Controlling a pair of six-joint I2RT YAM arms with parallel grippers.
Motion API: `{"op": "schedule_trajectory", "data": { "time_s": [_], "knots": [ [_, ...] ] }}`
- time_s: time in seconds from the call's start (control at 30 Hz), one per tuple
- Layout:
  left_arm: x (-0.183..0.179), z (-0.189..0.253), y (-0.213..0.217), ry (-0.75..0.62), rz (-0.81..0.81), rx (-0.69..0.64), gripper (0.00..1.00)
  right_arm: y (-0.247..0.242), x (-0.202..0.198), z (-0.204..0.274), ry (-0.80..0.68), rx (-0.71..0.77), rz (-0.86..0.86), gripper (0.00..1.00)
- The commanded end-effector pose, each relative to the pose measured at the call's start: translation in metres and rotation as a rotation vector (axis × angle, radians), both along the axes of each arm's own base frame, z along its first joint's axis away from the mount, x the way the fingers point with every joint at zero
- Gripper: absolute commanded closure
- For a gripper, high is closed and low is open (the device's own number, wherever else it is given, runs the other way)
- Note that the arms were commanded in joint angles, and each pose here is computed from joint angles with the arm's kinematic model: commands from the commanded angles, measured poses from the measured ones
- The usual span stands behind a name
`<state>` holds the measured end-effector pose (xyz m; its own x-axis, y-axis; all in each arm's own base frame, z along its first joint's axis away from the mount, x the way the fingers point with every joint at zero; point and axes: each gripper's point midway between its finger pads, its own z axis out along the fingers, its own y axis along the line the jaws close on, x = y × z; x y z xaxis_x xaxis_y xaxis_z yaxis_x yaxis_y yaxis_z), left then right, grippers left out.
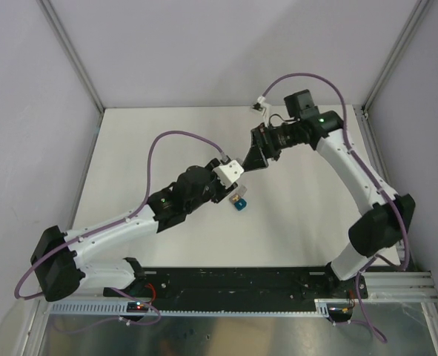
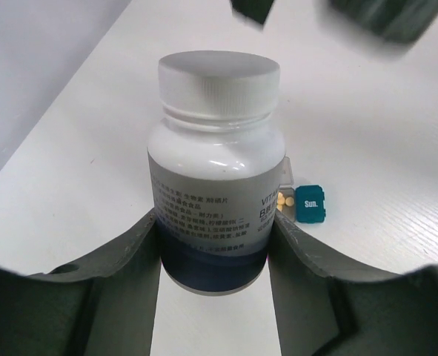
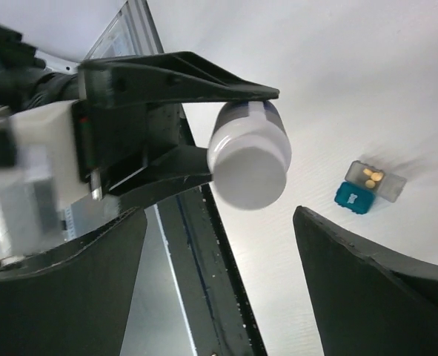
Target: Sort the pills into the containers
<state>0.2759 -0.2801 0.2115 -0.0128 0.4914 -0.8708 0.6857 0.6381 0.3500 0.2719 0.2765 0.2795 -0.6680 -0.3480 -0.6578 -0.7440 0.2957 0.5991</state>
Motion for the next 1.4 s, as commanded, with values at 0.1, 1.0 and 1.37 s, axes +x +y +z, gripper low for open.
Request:
{"op": "schedule_trajectory", "data": {
  "time_s": [0.1, 1.0, 1.37],
  "knots": [
    [-0.019, 0.040, -0.014, 0.047, -0.224, -0.147, 1.00, -0.027, -0.020, 0.037, -0.278, -0.007, 0.019, 0.13],
    [-0.118, 0.053, -0.028, 0.434, -0.831, -0.300, 1.00, -0.005, -0.097, 0.039, -0.685, -0.017, 0.379, 0.27],
    [-0.117, 0.052, -0.029, 0.443, -0.833, -0.299, 1.00, 0.003, -0.100, 0.031, -0.647, -0.012, 0.413, 0.40]
  ]
}}
